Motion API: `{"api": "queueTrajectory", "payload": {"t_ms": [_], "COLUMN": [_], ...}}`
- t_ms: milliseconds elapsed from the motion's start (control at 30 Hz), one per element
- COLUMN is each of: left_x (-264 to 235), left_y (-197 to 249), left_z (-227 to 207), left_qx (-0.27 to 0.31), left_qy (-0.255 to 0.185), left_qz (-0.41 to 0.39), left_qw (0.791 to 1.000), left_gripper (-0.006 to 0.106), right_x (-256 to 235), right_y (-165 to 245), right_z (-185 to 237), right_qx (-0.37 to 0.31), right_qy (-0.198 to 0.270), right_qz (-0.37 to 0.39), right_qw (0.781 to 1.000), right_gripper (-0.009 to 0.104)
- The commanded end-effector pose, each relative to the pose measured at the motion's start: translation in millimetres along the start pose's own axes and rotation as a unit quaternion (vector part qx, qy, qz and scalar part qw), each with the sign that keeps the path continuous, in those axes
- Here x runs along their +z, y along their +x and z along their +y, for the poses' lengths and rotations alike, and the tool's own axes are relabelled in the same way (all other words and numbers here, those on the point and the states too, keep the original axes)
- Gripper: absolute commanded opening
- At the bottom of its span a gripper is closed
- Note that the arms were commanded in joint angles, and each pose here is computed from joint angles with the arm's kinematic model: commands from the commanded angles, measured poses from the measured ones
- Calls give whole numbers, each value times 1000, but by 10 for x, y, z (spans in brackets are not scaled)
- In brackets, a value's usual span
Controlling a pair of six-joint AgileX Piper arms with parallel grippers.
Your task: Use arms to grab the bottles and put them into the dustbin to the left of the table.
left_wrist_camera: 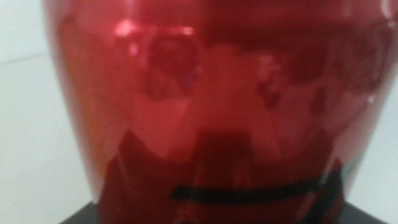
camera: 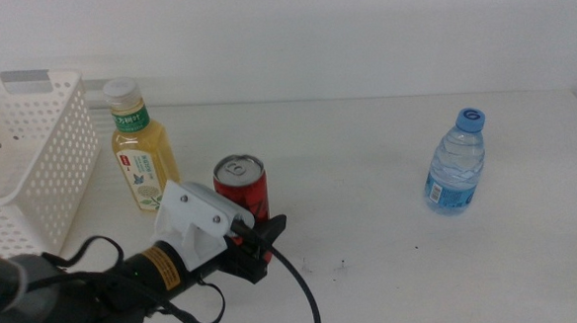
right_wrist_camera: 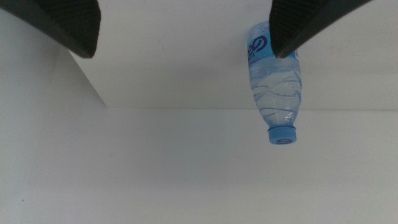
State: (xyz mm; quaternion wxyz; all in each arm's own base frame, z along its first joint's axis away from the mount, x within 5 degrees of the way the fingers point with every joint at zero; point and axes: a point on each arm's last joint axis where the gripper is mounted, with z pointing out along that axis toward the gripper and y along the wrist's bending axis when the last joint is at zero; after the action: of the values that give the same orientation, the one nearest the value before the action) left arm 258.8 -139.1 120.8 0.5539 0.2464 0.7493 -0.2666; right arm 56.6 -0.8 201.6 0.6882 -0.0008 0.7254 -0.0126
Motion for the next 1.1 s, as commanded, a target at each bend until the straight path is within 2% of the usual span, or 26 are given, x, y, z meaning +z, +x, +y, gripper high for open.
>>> {"api": "queueTrajectory", "payload": {"t_ms": [0,500,800,933,1067], "left_x": [-29,-65,-84,-100,-133], "left_y": [-195,-1103,-1535,-1624,-1611], "left_z": [-10,93,47,119,221], "left_qx": [-5,-73,-70,-83,-86], "left_qy": [-2,-88,-72,-114,-177], "left_qz": [-23,97,45,35,61], "left_qw": [1000,989,994,989,978], "left_gripper": [39,39,39,39,39], "right_x": [-2,-2,-2,-2,-2], "right_y": [8,8,8,8,8], "right_z": [-5,-5,-5,-5,-5], "right_qx": [-4,-4,-4,-4,-4], "right_qy": [4,4,4,4,4], "right_qz": [-2,-2,-2,-2,-2], "right_qw": [1000,1000,1000,1000,1000], "right_gripper": [93,93,93,93,93]}}
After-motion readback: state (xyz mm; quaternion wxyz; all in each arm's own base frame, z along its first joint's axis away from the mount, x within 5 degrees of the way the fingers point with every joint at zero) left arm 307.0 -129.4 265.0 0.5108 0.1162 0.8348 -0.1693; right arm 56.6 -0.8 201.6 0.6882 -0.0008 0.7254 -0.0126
